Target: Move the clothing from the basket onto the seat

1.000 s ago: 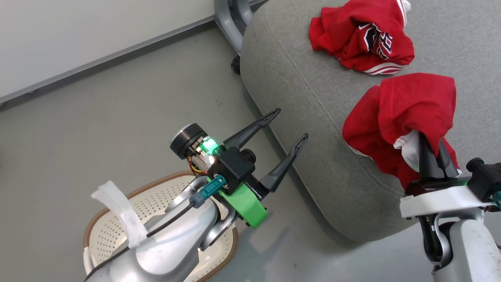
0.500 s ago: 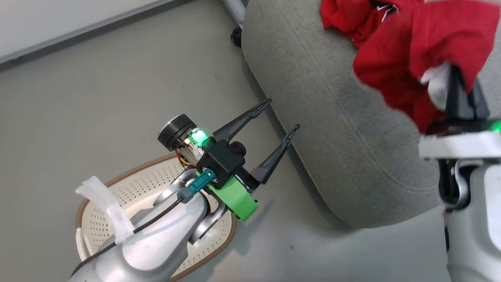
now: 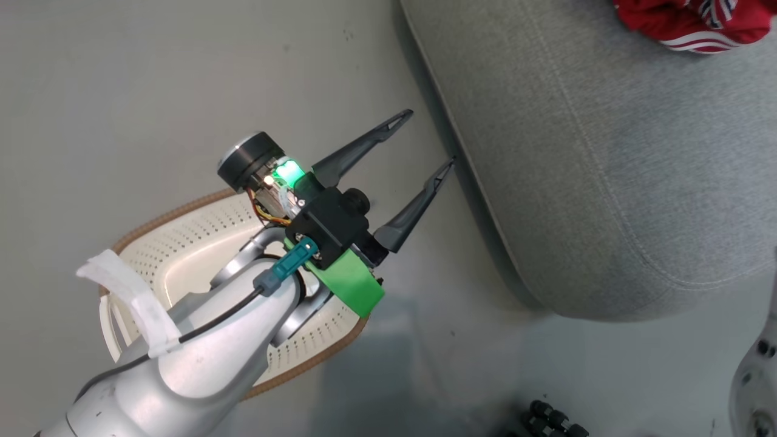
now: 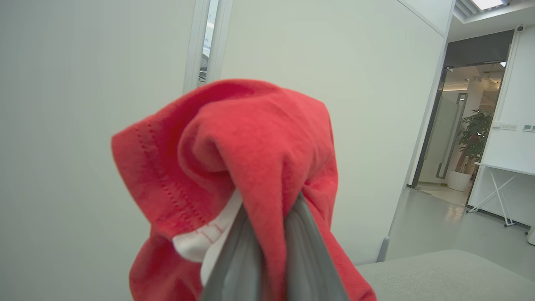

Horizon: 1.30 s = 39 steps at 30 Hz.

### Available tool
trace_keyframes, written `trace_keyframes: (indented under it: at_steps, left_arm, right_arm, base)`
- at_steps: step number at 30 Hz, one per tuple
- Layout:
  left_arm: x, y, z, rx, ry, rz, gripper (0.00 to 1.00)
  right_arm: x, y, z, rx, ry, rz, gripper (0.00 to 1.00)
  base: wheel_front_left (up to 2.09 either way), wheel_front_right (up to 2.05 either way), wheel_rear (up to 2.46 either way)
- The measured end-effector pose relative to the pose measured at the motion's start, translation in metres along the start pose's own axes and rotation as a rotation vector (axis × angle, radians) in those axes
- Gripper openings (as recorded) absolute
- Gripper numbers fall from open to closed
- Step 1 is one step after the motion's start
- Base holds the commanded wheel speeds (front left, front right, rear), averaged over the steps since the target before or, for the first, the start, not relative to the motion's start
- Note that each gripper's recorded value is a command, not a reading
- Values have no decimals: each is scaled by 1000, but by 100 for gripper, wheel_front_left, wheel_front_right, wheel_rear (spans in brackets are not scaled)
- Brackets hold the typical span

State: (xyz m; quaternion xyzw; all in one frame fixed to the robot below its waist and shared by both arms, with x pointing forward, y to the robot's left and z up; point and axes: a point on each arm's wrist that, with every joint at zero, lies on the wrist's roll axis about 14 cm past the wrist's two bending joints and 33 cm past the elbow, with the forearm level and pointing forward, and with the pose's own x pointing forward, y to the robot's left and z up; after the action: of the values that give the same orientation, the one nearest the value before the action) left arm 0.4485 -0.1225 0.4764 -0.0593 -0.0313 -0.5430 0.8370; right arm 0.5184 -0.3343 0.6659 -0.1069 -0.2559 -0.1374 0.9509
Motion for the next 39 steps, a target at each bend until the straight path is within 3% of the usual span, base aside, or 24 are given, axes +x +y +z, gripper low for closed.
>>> trace_keyframes:
  at_steps: [11,23,30,31,33,39]
  left_arm:
    - [-10,26,-45,-52,54,32,100]
    - [-19,38,-74,-88,89,54,100]
    - [-23,42,-72,-79,89,66,100]
    - [-23,42,-72,-76,90,67,100]
    - [-23,45,-69,-72,83,78,100]
    - [-23,48,-53,-47,60,101,100]
  right_arm:
    - [36,-22,-79,-83,141,-53,0]
    - [-19,-11,-195,-77,462,-87,0]
    - [-44,-16,-220,-81,566,-104,0]
    - [-44,-16,-219,-77,565,-106,24]
    - [-41,-15,-215,-77,557,-100,100]
    - [-44,-17,-191,-58,511,-101,100]
  base:
    - [0,0,0]
    - [0,0,0]
    - [0,0,0]
    - [0,0,0]
    - [0,0,0]
    - [0,0,0]
